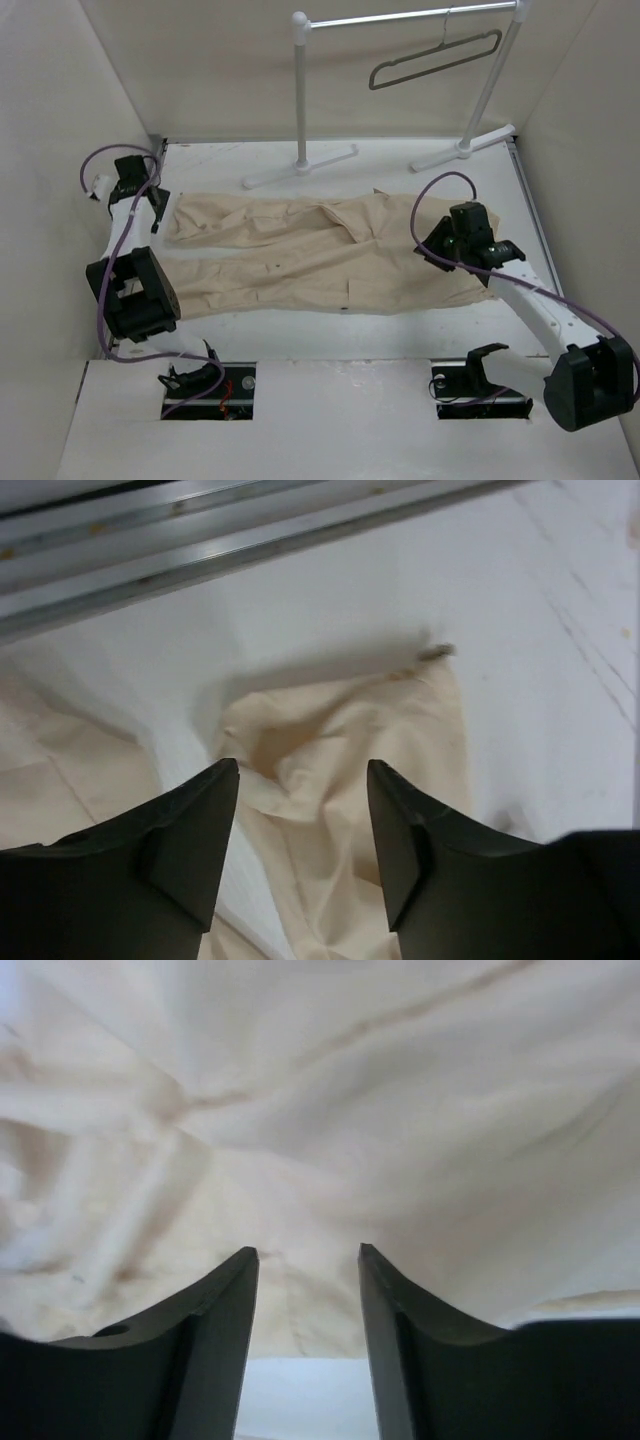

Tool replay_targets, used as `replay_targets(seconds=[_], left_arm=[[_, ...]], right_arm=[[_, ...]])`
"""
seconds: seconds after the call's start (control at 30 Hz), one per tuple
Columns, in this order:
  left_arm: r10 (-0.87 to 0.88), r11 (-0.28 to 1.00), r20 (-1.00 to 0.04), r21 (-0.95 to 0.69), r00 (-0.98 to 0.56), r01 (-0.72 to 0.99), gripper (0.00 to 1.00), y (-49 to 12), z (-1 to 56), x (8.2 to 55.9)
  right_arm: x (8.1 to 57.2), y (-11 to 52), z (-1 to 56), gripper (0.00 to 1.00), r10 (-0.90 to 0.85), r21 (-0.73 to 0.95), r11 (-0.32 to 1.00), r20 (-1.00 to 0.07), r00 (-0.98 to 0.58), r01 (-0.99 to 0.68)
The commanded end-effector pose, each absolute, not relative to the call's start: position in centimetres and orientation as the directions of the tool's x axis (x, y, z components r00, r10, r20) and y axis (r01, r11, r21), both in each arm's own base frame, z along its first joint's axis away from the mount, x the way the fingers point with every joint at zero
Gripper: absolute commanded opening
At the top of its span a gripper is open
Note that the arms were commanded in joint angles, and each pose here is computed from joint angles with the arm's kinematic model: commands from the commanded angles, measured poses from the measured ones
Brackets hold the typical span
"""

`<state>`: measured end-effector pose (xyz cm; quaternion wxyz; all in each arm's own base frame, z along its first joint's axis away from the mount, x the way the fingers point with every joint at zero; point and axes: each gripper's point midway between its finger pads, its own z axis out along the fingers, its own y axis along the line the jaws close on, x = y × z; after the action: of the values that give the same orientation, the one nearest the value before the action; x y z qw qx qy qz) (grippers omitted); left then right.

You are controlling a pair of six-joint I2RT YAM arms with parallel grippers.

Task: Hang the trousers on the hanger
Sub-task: Flatten out the trousers at the center of the board.

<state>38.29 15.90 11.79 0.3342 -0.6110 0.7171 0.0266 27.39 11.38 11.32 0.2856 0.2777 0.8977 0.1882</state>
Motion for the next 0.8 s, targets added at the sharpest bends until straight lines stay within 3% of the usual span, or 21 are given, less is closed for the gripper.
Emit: replay_targets(seconds=[0.0, 0.07, 0.2, 0.33, 0.47, 0.53, 0.67, 0.77], left_arm=[[-0.756, 0.439, -0.636, -0.319, -0.154, -0.840, 0.54, 15.0, 16.0, 41.9], [-0.775, 0.489, -0.580, -0.296, -0.252, -0.821, 0.55, 13.2, 14.2, 44.2], [-0.773, 0.566, -0.505, -0.278, -0.383, -0.776, 0.55, 11.1, 11.3, 48.3], [-0.730, 0.612, -0.505, -0.186, -0.459, -0.768, 0.54, 11.1, 9.0, 49.6], [-0.719, 0.622, -0.481, -0.120, -0.503, -0.774, 0.53, 10.5, 6.2, 49.2], [-0.716, 0.621, -0.480, -0.105, -0.508, -0.777, 0.41, 10.5, 5.4, 49.2], [-0.711, 0.615, -0.496, -0.093, -0.499, -0.783, 0.09, 10.6, 5.0, 49.1], [-0.706, 0.590, -0.548, -0.103, -0.449, -0.801, 0.00, 11.8, 6.7, 49.4]], right_arm=[[29.6, 11.0, 15.0, 0.39, 0.601, 0.544, 0.774, -0.472, -0.645, 0.324], [30.2, 11.7, 15.7, 0.32, 0.596, 0.565, 0.769, -0.467, -0.653, 0.297], [30.5, 13.1, 16.6, 0.33, 0.564, 0.576, 0.782, -0.489, -0.665, 0.239], [30.4, 13.2, 16.5, 0.42, 0.567, 0.586, 0.777, -0.490, -0.662, 0.233], [32.9, 10.3, 18.4, 0.59, 0.631, 0.612, 0.745, -0.518, -0.578, 0.265], [35.0, 7.7, 19.0, 0.65, 0.661, 0.604, 0.736, -0.542, -0.519, 0.306], [38.5, 0.9, 18.0, 0.67, 0.732, 0.557, 0.680, -0.552, -0.399, 0.476], [40.7, -3.7, 16.3, 0.63, 0.759, 0.510, 0.630, -0.564, -0.326, 0.585]])
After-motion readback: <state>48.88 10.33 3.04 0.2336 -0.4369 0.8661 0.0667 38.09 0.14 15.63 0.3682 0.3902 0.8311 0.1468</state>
